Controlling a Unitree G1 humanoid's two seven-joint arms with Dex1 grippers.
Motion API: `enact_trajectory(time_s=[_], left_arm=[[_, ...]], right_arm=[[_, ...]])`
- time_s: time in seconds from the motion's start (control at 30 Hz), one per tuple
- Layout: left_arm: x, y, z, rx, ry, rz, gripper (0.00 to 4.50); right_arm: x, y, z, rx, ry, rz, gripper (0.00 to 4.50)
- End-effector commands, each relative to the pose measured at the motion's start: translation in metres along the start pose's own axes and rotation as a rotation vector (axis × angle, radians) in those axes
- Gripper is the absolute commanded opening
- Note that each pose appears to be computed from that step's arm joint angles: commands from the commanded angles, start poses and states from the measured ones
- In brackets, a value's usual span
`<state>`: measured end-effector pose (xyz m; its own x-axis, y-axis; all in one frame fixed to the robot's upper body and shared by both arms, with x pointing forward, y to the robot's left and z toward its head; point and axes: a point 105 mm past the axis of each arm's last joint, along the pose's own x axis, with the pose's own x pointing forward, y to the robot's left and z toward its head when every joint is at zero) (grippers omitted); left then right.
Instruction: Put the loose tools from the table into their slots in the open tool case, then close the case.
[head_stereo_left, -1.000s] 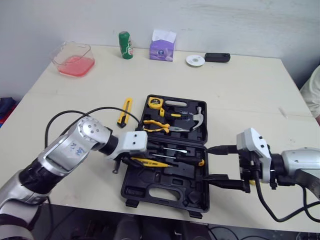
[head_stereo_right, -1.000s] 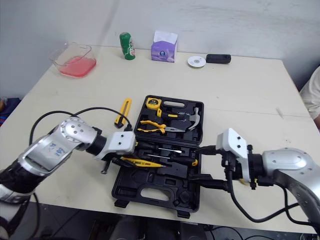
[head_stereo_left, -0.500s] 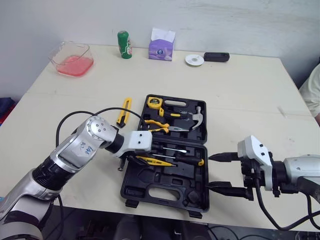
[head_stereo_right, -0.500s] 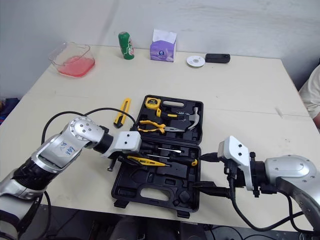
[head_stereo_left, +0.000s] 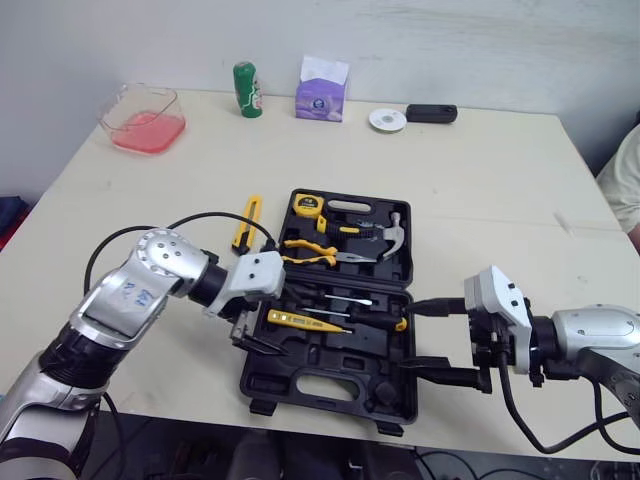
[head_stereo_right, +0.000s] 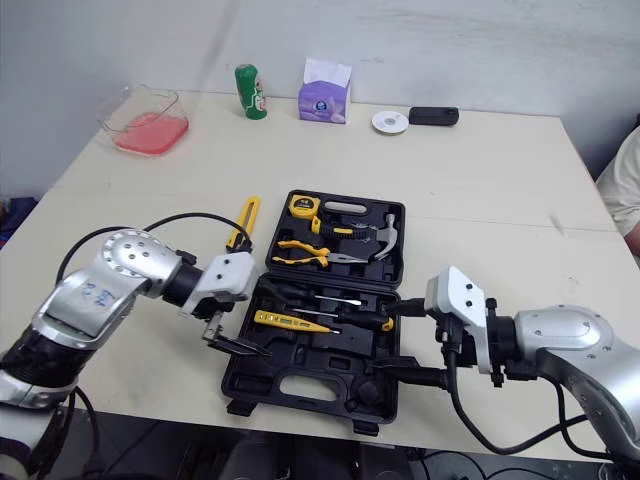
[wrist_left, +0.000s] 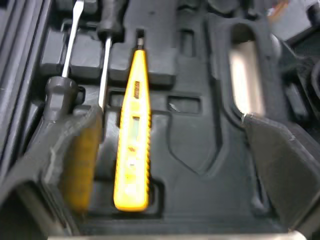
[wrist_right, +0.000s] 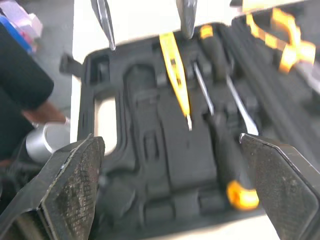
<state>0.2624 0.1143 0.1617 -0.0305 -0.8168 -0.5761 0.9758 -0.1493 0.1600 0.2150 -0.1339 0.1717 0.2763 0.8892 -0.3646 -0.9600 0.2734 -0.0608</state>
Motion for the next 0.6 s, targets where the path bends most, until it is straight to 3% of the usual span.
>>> enact_trajectory(time_s=[0.03,0.3,0.33,0.6], left_arm=[[-0.004,0.019,0.007,-0.009,-0.232,0.142,3.66],[0.005,0.017,-0.016,-0.081,-0.256,0.149,0.21],[0.006,0.016,-0.016,-0.086,-0.252,0.142,0.05],[0.019,0.016,-0.037,-0.079,-0.147,0.141,0.05]], right_arm=[[0.005,0.006,0.007,-0.041,-0.013,0.024,4.50],[0.006,0.004,0.006,-0.039,-0.003,0.036,4.50],[0.006,0.004,0.005,-0.039,-0.002,0.036,4.50],[0.005,0.003,0.005,-0.048,0.015,0.047,4.50]])
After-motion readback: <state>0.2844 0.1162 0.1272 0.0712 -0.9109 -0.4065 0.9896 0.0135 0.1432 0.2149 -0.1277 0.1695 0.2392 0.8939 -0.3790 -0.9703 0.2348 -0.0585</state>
